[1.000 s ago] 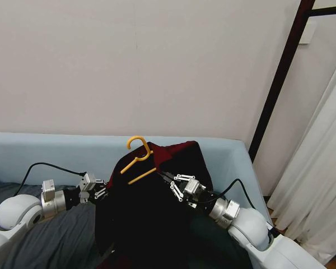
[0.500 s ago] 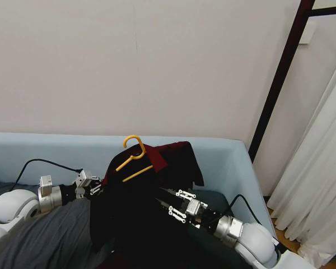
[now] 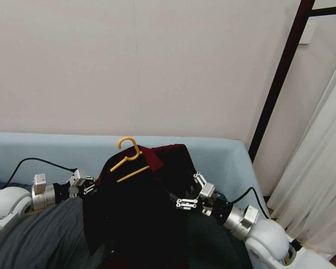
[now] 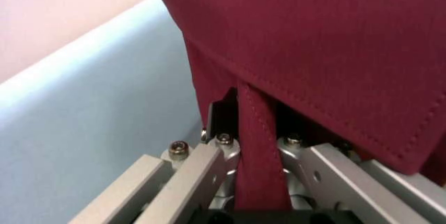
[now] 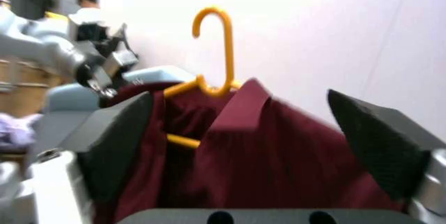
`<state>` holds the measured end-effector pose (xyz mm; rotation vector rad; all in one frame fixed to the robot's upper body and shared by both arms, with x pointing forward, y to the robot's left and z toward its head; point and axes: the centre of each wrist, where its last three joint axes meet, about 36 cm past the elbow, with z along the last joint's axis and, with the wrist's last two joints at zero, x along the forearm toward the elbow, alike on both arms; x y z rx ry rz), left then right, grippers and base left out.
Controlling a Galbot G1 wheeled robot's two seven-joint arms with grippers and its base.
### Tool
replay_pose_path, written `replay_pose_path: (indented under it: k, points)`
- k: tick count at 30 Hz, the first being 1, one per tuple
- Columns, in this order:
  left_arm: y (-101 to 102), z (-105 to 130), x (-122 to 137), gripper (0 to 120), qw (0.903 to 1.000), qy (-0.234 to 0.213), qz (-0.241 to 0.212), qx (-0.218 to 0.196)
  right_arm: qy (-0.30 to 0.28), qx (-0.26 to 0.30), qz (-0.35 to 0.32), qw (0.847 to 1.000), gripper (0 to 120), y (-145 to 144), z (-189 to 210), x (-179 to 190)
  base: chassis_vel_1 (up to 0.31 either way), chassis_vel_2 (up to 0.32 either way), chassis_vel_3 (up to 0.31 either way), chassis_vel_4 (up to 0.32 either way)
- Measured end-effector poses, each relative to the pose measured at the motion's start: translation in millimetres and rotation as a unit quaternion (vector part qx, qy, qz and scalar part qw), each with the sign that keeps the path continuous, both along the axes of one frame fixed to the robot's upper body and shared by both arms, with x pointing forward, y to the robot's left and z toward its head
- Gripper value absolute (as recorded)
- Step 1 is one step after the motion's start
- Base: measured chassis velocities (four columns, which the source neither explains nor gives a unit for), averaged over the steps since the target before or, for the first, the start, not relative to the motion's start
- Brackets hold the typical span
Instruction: Pick up the clothes from the sofa and hang them on the clothes hanger.
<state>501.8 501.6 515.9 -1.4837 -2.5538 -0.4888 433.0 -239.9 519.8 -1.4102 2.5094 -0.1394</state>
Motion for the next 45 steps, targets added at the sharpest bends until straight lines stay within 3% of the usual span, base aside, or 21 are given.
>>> replay_pose_path:
  k: [6,11,22,32,38,45]
  points:
    - [10.9,7.5,9.1,2,0.9987,0.013,-0.044,0.020,-0.003,-0.034,0.021,0.999,100,-25.1,20.5,39.2,0.000,0.000,0.000,0.000]
    - [7.2,14.5,14.9,2,0.9979,0.010,-0.057,0.030,0.000,-0.106,0.006,0.994,100,-49.6,23.3,80.4,0.000,0.000,0.000,0.000]
    - [-24.0,26.9,29.0,2,0.9924,0.003,-0.105,0.064,0.050,-0.178,0.076,0.980,100,-44.9,58.8,110.5,0.000,0.000,0.000,0.000]
    - [-40.0,28.6,39.4,2,0.9902,-0.002,-0.122,0.067,0.073,-0.223,0.116,0.965,97,-50.7,50.3,112.9,0.000,0.000,0.000,0.000]
    - [-54.4,28.7,48.4,2,0.9882,-0.006,-0.137,0.068,0.084,-0.237,0.114,0.961,81,-54.7,38.4,116.8,0.000,0.000,0.000,0.000]
    - [-60.5,26.7,62.2,2,0.9870,-0.014,-0.142,0.075,0.093,-0.242,0.128,0.957,52,-58.5,35.0,120.0,0.000,0.000,0.000,0.000]
